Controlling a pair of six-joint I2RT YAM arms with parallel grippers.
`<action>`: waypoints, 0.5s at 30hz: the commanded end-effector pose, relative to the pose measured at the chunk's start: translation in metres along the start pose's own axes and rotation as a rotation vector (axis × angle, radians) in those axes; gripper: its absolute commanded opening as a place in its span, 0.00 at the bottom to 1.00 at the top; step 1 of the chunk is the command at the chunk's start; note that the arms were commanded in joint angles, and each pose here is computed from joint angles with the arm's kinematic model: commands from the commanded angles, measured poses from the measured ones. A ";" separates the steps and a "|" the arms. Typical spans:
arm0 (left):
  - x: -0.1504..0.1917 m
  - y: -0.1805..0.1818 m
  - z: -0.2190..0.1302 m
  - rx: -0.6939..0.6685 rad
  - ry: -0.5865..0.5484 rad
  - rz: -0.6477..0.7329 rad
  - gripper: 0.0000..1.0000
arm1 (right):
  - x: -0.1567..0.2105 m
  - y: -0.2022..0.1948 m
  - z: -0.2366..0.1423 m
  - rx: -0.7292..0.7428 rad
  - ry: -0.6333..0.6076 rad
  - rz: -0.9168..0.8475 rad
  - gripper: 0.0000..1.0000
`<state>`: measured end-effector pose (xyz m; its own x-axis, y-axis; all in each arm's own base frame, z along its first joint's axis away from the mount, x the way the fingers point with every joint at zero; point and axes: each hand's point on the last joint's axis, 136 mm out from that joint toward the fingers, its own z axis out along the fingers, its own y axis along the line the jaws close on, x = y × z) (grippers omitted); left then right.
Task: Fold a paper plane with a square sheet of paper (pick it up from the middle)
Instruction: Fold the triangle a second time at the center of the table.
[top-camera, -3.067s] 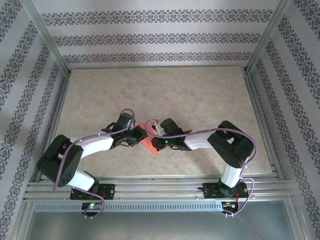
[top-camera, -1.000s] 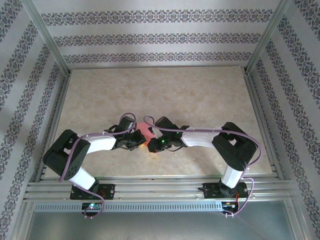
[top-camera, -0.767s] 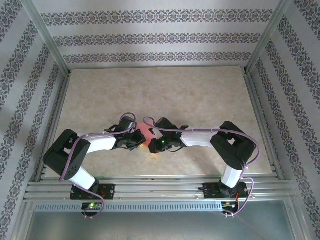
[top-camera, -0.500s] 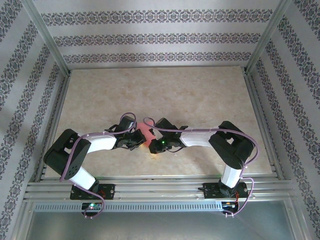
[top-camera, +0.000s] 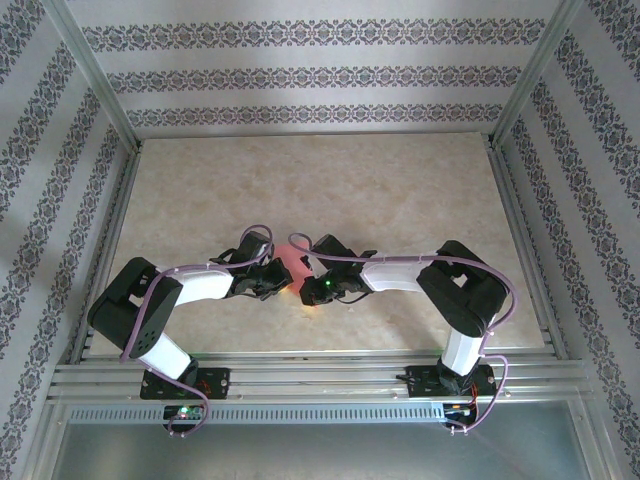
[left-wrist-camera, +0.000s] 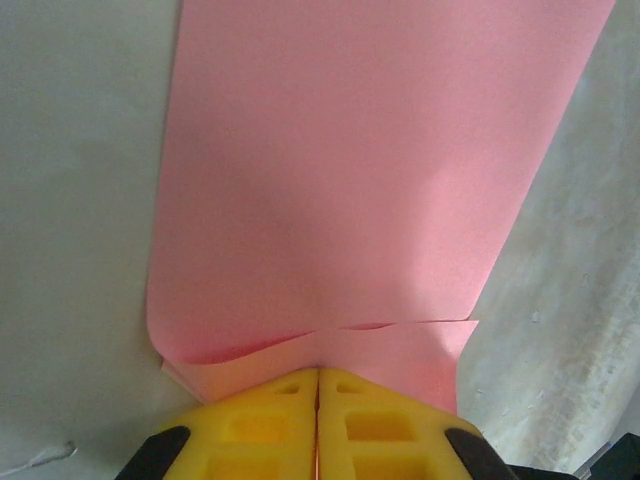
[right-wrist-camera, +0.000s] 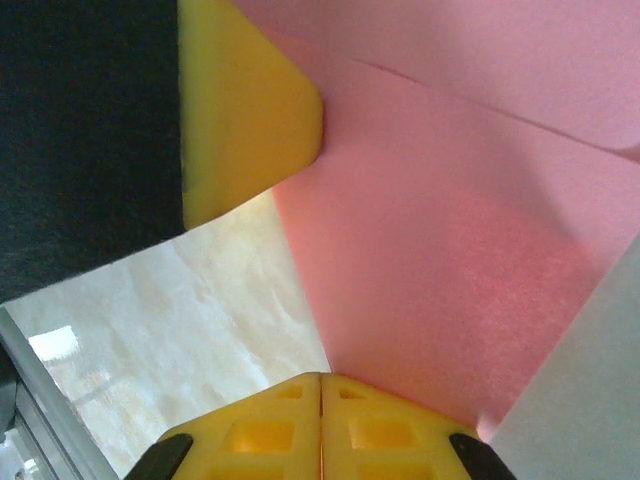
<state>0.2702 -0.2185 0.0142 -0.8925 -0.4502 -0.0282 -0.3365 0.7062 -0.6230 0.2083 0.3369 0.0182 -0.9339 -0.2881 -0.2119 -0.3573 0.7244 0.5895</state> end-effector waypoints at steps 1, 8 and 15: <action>0.018 0.054 0.008 -0.199 0.046 -0.040 0.09 | 0.005 -0.011 0.004 0.017 0.019 0.030 0.08; 0.018 0.054 0.007 -0.199 0.046 -0.038 0.09 | 0.002 0.002 0.001 -0.048 0.026 0.024 0.10; 0.018 0.054 0.007 -0.202 0.045 -0.039 0.09 | 0.012 -0.012 0.007 -0.022 0.051 0.049 0.10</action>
<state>0.2707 -0.2187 0.0145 -0.8925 -0.4501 -0.0280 -0.3367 0.7063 -0.6228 0.2065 0.3374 0.0171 -0.9371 -0.2914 -0.1919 -0.3461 0.7057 0.6183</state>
